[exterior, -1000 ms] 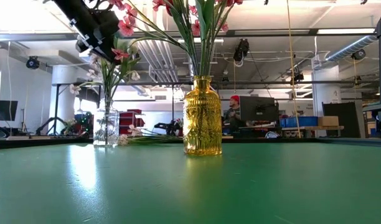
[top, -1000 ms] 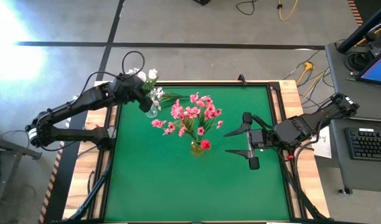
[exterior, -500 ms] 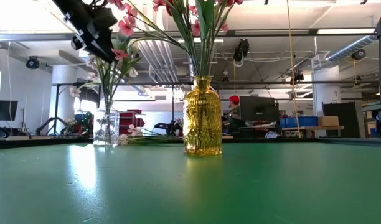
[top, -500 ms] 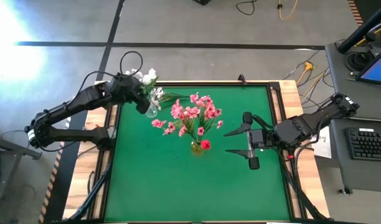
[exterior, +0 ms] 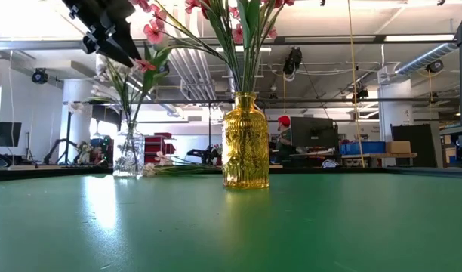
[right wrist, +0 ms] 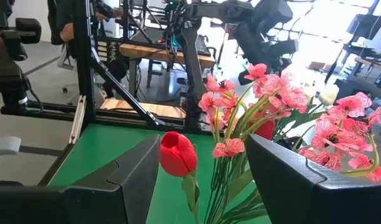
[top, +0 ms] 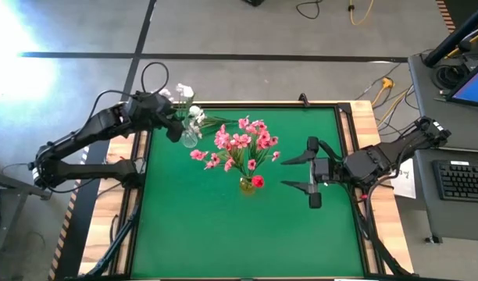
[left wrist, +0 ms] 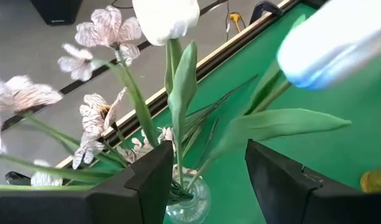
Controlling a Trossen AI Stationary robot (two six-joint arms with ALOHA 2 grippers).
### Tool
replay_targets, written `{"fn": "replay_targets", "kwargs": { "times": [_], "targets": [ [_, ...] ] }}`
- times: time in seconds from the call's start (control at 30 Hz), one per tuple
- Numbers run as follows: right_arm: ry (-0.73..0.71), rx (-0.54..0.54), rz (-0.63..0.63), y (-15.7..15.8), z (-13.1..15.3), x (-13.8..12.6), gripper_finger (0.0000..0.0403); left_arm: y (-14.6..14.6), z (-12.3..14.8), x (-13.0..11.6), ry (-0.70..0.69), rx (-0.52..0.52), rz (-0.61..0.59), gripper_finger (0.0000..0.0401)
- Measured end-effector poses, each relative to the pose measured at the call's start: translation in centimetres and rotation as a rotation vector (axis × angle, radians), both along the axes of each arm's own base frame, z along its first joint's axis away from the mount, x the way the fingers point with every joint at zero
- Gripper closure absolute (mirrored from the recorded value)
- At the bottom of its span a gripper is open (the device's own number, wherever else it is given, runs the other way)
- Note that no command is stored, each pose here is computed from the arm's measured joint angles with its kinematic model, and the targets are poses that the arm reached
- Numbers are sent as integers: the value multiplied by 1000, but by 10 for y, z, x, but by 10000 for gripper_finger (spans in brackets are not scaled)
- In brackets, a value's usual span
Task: Sort flowers into vase by color
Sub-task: Adjust the white flowers in the transparent vase
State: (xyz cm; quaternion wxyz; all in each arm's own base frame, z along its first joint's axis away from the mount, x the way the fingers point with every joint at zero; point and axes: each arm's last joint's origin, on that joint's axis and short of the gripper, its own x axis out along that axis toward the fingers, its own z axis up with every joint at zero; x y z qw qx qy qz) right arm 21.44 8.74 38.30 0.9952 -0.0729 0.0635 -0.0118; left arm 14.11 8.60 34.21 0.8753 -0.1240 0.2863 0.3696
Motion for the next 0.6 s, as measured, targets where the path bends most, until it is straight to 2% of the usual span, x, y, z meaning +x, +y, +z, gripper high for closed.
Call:
{"fn": "replay_targets", "kwargs": {
  "times": [0.23, 0.47, 0.6],
  "targets": [
    [-3, 15, -9, 0, 0, 0, 170, -4, 13, -6, -51, 22, -8, 213],
    [-26, 49, -236, -16, 1, 3, 170, -8, 21, -14, -87, 47, -11, 213],
    [-31, 65, -286, -26, 1, 6, 170, -10, 23, -16, -101, 52, -18, 213]
  ]
}}
